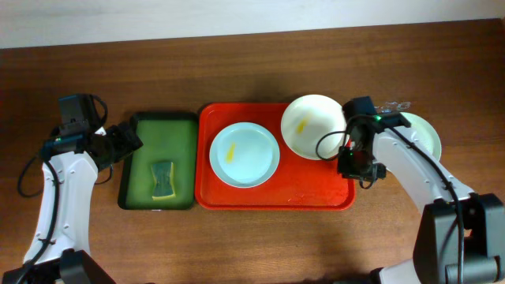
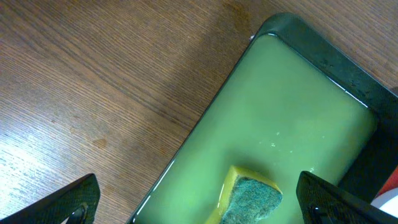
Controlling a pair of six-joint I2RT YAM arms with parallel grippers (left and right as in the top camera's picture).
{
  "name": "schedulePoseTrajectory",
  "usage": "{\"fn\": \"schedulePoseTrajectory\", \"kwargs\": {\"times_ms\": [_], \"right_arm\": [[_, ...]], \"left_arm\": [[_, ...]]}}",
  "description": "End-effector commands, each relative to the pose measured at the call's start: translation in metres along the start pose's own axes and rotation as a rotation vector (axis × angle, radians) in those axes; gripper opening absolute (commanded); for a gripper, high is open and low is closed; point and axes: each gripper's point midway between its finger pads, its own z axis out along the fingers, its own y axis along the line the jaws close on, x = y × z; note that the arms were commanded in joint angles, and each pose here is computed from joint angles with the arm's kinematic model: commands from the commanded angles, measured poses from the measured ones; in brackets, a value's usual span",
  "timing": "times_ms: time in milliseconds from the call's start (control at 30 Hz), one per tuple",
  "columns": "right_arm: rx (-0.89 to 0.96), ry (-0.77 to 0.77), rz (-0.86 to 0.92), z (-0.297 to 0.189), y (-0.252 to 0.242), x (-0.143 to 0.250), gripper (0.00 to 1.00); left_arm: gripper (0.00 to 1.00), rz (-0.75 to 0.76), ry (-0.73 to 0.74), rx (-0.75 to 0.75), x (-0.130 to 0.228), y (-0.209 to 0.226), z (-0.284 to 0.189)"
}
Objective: Clean dirty plates on tray and stack at the side
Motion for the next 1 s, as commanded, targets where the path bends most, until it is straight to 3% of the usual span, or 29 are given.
{"fn": "schedulePoseTrajectory", "kwargs": {"times_ms": [0,233,400,567,967], "right_arm": [[-0.010,-0.005,0.002,0.017,-0.009,0.001,0.18],[-0.047,-0.095,-0.129,0.034,0.000,-0.013,0.19],[-0.033,-0.049,-0.135,0.050,0.000,-0.009,0.20],[-0.028,-0.056,-0.210,0.053,0.000,-0.012,0.05],[0.078,-0.136,-0.280,0.051,-0.014,-0.033,0.04]], "left_arm": [[0.99,-0.005,-0.032,0.019,-0.008,-0.004,-0.010],[0.99,-0.005,-0.032,0.019,-0.008,-0.004,-0.010],[0.99,-0.005,-0.032,0.019,-0.008,-0.004,-0.010],[0.99,-0.005,-0.032,0.019,-0.008,-0.004,-0.010],[0.99,-0.005,-0.032,0.018,-0.008,-0.004,-0.010]]}}
